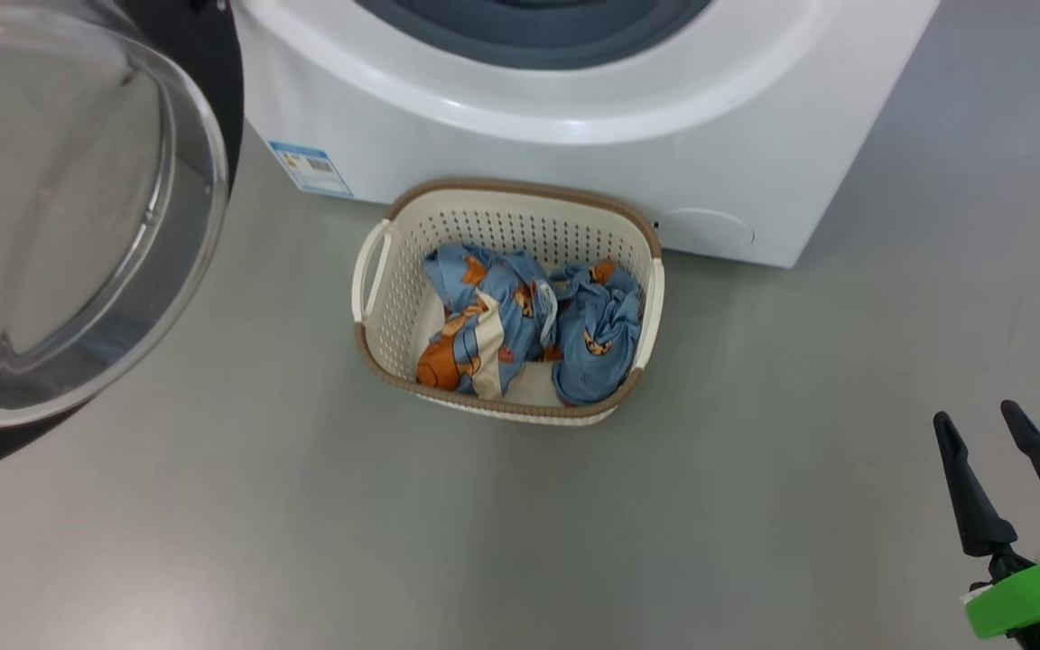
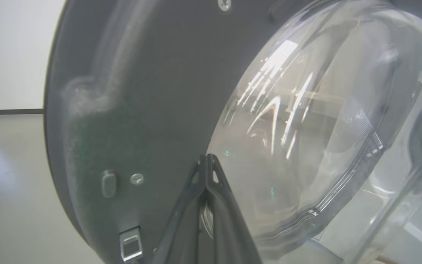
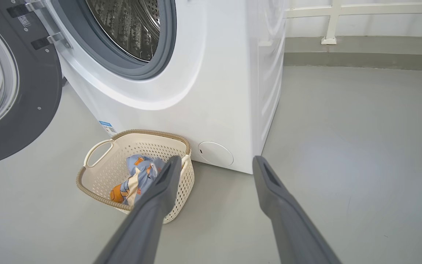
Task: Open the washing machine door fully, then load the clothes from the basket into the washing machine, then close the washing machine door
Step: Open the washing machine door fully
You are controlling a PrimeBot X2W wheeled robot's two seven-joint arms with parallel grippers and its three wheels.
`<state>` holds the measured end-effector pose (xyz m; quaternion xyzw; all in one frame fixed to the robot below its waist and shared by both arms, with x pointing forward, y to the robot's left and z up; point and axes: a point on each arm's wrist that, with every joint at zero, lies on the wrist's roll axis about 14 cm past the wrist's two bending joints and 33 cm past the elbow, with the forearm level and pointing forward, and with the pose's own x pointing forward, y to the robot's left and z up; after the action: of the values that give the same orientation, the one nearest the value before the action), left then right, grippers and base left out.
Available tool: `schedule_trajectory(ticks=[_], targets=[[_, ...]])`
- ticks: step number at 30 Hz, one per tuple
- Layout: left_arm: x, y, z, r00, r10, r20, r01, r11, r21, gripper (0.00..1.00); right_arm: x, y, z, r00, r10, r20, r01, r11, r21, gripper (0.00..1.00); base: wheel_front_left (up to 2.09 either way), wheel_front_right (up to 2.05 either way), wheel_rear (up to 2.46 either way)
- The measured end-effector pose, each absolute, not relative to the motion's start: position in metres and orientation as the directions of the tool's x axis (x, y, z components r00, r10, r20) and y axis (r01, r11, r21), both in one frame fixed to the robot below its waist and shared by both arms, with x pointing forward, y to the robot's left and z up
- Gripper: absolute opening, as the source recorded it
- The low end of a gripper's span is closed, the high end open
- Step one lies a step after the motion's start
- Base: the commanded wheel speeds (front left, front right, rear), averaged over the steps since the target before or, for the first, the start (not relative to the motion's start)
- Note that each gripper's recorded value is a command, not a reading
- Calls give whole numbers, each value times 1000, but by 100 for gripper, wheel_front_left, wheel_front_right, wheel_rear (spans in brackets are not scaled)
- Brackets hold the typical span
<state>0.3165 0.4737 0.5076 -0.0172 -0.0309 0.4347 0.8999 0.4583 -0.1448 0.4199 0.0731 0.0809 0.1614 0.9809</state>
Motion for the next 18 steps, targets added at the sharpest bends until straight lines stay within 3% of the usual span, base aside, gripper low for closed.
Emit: schedule_trajectory(ticks=[10, 12, 15, 18], targets=[[286, 432, 502, 692, 720, 42, -717, 693, -73, 0, 437, -139, 439, 937, 332, -108, -312, 934, 173, 100, 0, 0, 0], [280, 428, 504, 701, 712, 50, -707, 702, -89, 33, 436, -139, 446, 938, 333, -93, -315, 934, 169, 100, 0, 0, 0], [274, 419, 505, 716, 696, 58, -689, 717, -107, 55, 434, -138, 455, 941, 332, -71, -317, 934, 165, 100, 0, 0, 0], [272, 406, 502, 746, 664, 52, -655, 745, -125, 89, 427, -140, 457, 942, 328, -70, -313, 936, 163, 100, 0, 0, 0]])
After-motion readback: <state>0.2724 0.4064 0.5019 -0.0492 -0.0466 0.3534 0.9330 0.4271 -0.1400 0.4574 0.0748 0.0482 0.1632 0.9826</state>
